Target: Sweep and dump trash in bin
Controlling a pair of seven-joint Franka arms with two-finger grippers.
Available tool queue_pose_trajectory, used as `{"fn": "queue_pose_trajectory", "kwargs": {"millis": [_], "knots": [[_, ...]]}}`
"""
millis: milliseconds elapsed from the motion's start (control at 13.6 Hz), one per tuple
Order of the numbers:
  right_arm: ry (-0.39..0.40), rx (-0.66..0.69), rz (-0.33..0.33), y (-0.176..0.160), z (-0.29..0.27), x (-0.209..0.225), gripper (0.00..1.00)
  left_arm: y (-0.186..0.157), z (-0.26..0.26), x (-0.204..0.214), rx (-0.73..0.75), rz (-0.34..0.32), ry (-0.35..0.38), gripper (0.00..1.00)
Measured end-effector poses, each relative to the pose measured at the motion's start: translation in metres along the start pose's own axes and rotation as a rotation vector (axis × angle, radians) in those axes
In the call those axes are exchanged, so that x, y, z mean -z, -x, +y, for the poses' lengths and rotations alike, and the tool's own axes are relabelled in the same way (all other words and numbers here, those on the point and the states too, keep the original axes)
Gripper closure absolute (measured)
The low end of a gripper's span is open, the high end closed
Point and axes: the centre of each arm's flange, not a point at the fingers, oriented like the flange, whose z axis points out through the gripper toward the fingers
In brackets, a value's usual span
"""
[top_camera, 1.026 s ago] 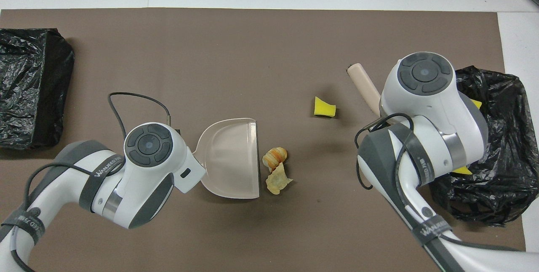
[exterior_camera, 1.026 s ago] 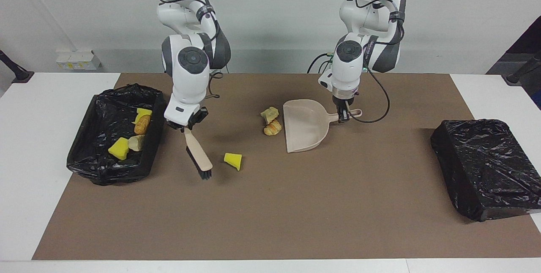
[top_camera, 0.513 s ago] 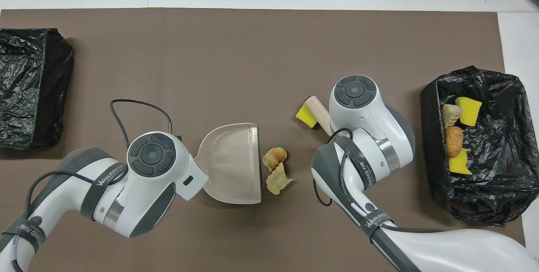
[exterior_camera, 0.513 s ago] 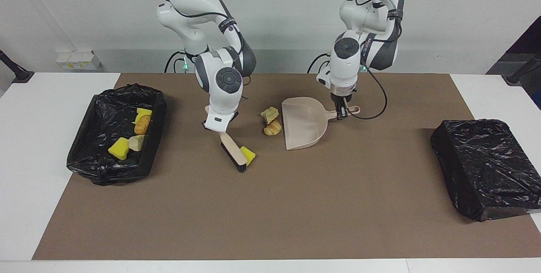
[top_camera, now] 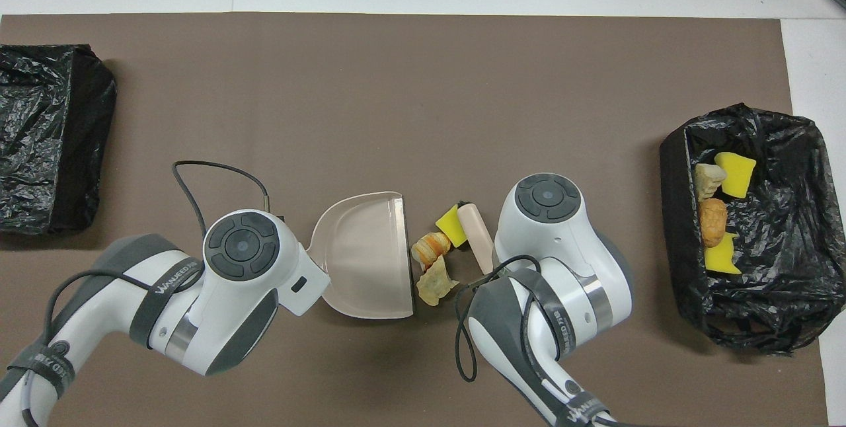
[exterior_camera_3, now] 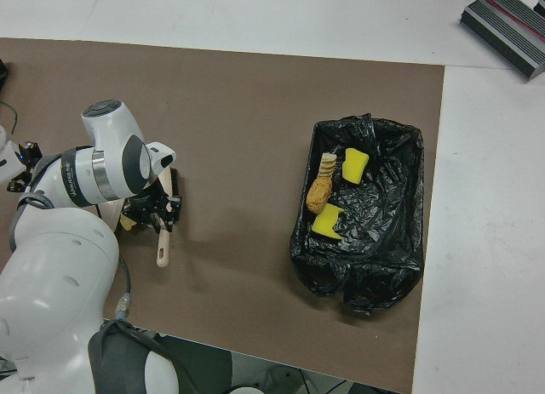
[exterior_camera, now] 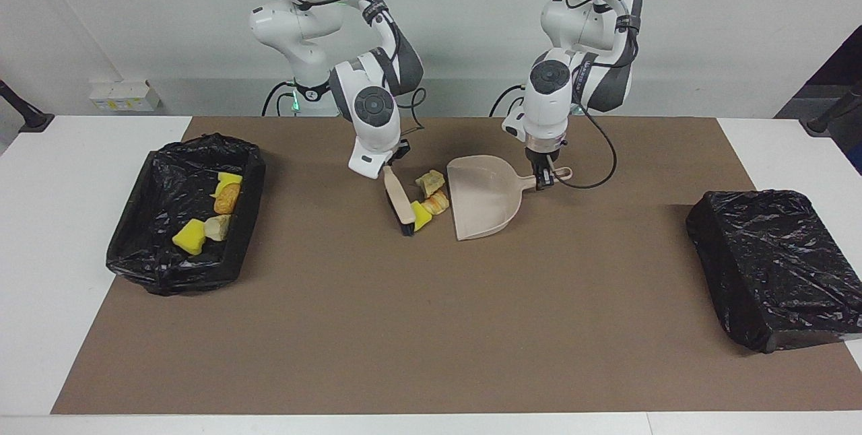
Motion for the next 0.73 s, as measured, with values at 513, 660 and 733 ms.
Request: {"fn": "queue_pose_trajectory", "kwargs": {"millis": [513,660,733], "knots": [[-0.332,-0.168,0.143,-0.007,-0.07,-0.001,0.75,0.003,0.004,-0.001,0.004,-0.001,0.003,0.67],[-0.371,-0.189,0.156,-0.007,-0.094,0.007,0.75,0.003,0.004,-0.001,0.003,-0.001,0.003,0.67],[-0.381,-0.198,0.162,-0.008,-0.101,0.014,0.75,0.003,0.004,-0.001,0.003,-0.001,0.003,0.67]]}}
